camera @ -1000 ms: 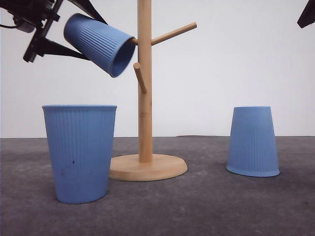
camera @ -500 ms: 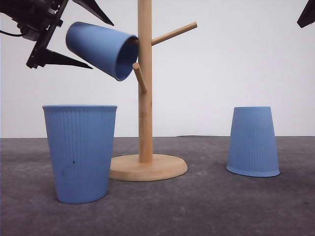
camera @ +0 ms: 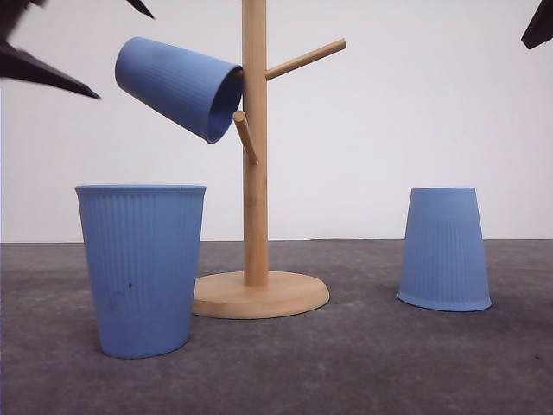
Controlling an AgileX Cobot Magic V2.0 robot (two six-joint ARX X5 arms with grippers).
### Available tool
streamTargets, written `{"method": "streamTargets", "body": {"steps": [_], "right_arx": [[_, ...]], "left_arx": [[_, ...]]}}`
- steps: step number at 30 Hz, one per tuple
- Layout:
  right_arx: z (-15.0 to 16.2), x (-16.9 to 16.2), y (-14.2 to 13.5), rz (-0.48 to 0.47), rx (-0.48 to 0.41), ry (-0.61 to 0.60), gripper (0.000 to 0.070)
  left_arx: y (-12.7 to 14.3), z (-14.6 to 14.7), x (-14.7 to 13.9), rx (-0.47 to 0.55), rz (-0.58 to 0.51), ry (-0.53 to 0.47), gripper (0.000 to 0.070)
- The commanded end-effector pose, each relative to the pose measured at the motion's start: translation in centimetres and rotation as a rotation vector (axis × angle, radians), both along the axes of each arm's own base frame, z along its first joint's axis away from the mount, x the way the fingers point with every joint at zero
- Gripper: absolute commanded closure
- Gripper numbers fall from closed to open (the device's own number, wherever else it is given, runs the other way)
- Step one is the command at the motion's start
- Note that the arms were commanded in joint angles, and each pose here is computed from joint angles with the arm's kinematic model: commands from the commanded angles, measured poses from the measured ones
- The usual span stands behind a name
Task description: Place three cups
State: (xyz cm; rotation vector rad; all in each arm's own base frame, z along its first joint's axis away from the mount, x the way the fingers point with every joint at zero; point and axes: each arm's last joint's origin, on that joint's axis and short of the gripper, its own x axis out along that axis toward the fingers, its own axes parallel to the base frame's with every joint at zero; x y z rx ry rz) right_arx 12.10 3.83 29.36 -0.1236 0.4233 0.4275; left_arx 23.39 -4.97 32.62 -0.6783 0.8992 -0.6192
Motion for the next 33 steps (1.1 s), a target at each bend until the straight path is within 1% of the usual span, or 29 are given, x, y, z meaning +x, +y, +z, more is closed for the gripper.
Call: {"method": "streamTargets", "body": {"steps": [1,4,7,10,13,17,22,23,25,27,33], "right_arx": [[0.3,0.0,0.1,-0.003,0.025,0.002,0.0208],[0.2,0.0,0.1,-0.024,0.062,0.035,0.0208],[-0.1,0.4,0.2,-0.060,0.117,0.093,0.0205],[-0.7,1.2,0.4,-0.099,0.167,0.170,0.0189],[-1.6,2.5,0.9,-0.107,0.192,0.257,0.0142],[-3.0,4.9,1.7,-0.086,0.213,0.344,0.0135],[-4.6,8.2,2.6,-0.090,0.222,0.349,0.0125],[-5.0,8.9,2.8,-0.090,0.222,0.347,0.0106],[-5.8,10.1,3.2,-0.088,0.222,0.342,0.0042],[-6.6,11.2,3.5,-0.079,0.212,0.336,0.0009],[-9.5,13.7,4.2,-0.075,0.170,0.345,0.0009]], "left_arx": [[0.3,0.6,-0.6,0.112,-0.038,-0.115,0.0222],[0.8,1.0,-2.0,0.192,0.001,-0.174,0.0226],[1.3,0.8,-3.2,0.222,0.056,-0.235,0.0226],[1.8,-0.2,-4.4,0.238,0.106,-0.282,0.0226],[2.0,-1.6,-5.4,0.251,0.133,-0.290,0.0226],[2.2,-2.9,-6.1,0.261,0.148,-0.260,0.0226],[2.2,-3.1,-6.2,0.257,0.150,-0.250,0.0226],[2.2,-3.1,-6.2,0.257,0.150,-0.250,0.0226],[2.2,-3.1,-6.2,0.257,0.150,-0.250,0.0226],[2.2,-3.1,-6.2,0.257,0.150,-0.250,0.0226],[2.2,-3.1,-6.2,0.260,0.153,-0.252,0.0226]]}}
